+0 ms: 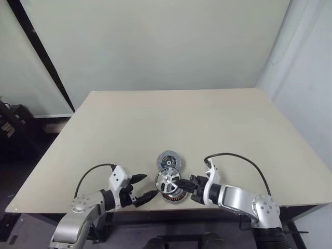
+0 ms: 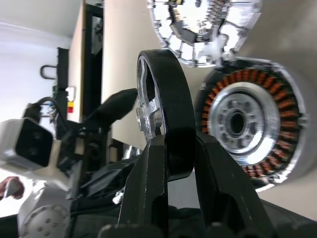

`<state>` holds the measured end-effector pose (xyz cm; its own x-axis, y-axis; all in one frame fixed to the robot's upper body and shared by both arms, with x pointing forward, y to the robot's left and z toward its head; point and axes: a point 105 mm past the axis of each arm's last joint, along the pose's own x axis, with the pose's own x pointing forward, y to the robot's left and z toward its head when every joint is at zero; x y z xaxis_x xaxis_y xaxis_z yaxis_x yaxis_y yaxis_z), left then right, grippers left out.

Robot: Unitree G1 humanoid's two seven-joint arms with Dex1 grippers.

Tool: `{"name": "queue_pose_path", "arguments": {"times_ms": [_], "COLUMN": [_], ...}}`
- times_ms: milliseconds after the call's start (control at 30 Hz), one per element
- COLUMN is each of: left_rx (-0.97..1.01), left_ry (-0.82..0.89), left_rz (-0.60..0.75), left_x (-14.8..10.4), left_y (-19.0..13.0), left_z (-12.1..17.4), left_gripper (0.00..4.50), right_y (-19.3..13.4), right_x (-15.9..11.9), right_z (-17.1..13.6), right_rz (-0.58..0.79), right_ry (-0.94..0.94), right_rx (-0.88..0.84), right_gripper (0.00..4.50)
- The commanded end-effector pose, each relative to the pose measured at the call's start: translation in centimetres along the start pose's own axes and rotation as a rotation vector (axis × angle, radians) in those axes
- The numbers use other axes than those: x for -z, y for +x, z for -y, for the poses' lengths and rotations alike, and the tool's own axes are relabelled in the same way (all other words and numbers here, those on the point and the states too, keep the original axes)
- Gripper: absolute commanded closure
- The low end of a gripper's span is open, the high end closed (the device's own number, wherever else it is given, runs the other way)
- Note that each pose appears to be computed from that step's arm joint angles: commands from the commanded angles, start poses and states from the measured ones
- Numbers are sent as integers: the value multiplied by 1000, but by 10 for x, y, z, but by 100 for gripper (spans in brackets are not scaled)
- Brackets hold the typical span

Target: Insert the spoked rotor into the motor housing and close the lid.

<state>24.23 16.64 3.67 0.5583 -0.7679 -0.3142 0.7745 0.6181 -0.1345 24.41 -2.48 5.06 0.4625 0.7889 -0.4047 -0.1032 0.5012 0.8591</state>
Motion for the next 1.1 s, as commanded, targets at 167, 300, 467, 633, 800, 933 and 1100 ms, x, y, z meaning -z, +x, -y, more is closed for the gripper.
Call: {"name": "queue_pose_path", "arguments": {"times_ms": [167,300,467,633,800,933,1100], "left_rx": [-3,-3,-4,-5,-3,0,4], "left_ry": [28,29,30,31,30,30,31], "left_rz": [24,24,24,24,25,26,29], "left_x": [-8,-8,-8,-8,-7,-7,-8], "left_y": [-2,-2,-2,-2,-1,0,1], "left_z": [-2,-2,-3,-3,-2,-2,-2], "left_gripper": [0,0,0,0,0,0,0], "right_y": [-1,-1,-1,-2,-3,-4,-8], "right_x": [-3,-2,-1,-2,-4,-5,-7], "right_z": [6,8,11,12,8,3,0], "right_rz": [11,9,4,5,14,13,24], "right_ry": [-16,-20,-33,-66,-84,-108,-151], "right_rx": [11,20,30,38,30,13,23], "right_gripper": [411,411,411,411,247,104,3]}}
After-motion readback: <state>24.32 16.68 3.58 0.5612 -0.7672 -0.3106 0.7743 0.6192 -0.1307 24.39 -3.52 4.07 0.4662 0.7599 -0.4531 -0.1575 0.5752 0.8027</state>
